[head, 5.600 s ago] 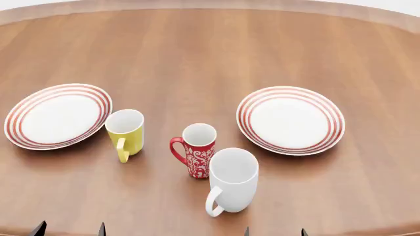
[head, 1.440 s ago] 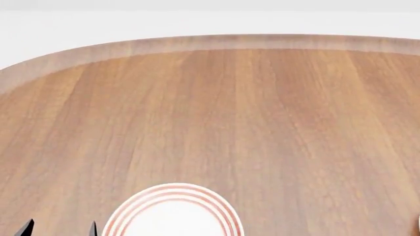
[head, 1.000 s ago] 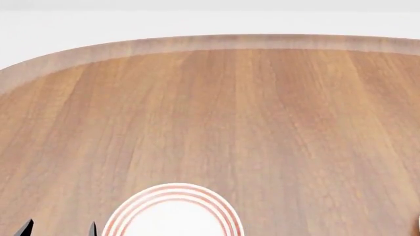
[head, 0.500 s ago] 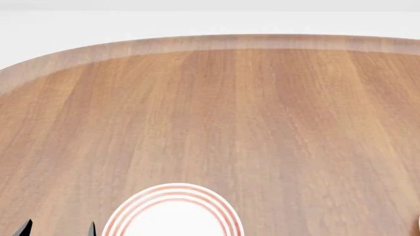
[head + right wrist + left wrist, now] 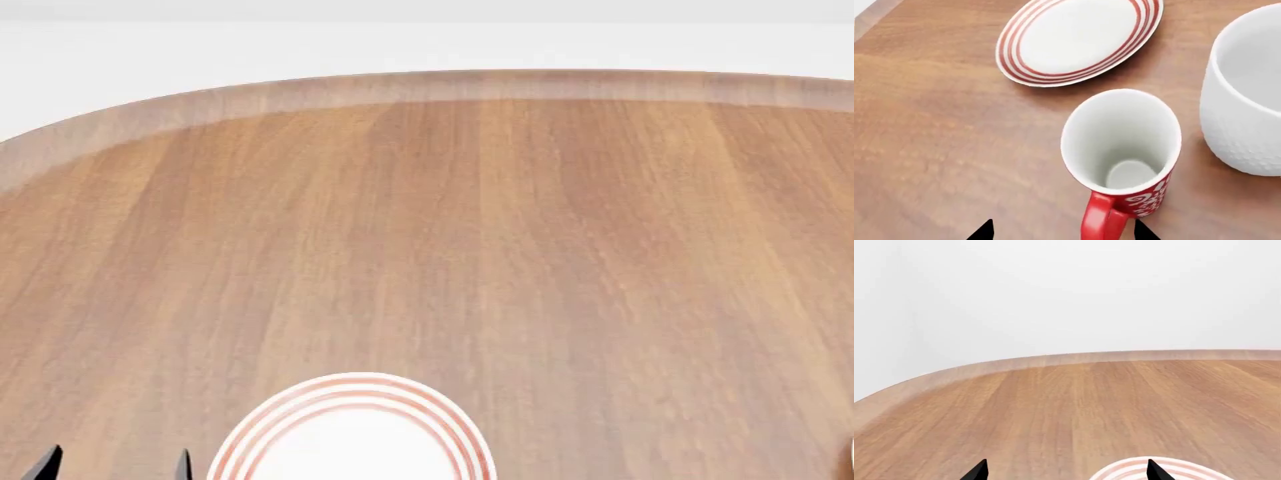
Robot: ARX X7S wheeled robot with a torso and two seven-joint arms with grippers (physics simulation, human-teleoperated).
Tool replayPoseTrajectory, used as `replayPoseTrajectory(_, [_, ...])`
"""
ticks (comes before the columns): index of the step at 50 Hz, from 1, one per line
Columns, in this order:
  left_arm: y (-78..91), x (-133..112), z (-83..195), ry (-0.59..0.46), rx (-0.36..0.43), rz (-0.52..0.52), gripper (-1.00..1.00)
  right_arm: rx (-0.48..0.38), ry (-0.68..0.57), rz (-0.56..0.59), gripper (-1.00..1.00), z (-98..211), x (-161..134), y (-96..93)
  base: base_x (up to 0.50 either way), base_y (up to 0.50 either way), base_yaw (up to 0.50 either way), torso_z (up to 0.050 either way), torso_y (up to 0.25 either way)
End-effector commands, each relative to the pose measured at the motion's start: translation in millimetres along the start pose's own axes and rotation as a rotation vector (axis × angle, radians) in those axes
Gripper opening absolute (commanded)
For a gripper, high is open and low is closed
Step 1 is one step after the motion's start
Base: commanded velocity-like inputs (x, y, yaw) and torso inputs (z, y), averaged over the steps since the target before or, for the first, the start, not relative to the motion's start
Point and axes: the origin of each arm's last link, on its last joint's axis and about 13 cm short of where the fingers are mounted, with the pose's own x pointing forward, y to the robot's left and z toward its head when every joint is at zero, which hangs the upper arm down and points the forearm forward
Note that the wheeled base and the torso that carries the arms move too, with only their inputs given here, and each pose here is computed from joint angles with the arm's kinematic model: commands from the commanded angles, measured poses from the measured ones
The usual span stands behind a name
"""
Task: Put the red mug on the left plate.
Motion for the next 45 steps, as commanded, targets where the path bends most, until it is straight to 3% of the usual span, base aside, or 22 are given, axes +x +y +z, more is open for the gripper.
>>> replayPoseTrajectory(1, [0.6,-1,1,-0.002,-0.003,0.002,1.00,-0.007,0.043,-0.013,1.00,-5,6,3.7,0.00,0.00,0.00,0.000,0.000])
replayPoseTrajectory(45, [1.4,-1,2,-0.008,0.007,0.010,1.00,0.032,0.091,-0.069,1.00,-8,25,2.6,0.00,0.00,0.00,0.000,0.000])
